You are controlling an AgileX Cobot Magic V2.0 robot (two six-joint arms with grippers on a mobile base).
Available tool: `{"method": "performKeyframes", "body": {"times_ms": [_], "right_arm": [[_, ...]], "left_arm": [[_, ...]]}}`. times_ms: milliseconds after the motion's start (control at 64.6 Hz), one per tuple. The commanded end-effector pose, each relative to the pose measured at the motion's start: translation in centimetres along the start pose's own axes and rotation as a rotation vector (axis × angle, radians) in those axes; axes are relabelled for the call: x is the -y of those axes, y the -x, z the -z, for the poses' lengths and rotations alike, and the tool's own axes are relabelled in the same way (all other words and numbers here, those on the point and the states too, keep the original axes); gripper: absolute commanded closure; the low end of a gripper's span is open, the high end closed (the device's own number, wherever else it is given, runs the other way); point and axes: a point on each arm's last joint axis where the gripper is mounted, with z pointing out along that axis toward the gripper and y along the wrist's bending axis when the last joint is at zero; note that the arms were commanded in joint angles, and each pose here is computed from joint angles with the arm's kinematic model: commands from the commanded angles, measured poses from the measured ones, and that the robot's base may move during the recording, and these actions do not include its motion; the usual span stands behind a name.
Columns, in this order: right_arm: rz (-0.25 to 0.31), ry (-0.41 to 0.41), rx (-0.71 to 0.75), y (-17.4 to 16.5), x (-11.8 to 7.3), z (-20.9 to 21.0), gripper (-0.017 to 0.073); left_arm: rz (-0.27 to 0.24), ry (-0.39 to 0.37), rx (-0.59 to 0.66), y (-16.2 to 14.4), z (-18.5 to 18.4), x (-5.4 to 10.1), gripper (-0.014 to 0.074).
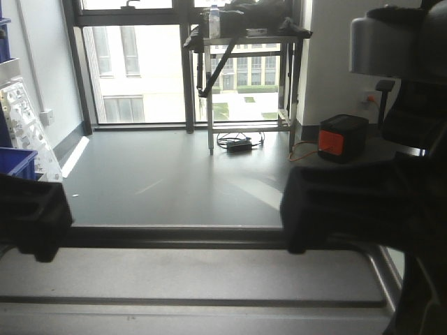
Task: Grab silver tray and stack on right shelf
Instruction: 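Hold the tray in both grippers while the base drives to another shelf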
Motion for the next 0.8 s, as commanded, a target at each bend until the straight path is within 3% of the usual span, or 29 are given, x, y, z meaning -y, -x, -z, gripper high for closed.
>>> {"method": "performKeyframes", "body": {"times_ms": [0,789], "right_arm": [[0.020,-0.007,0.034,0.48,0.14,0.97,0.0501],[0.019,-0.032,0.028,0.42,0.37,0.97,0.0501]], "left_arm": [[-0.004,0.055,0.021,0.27,1.00,-0.73,0.0686],[-0.004,0.058,0.020,0.26,1.00,-0.75,0.0686]]}}
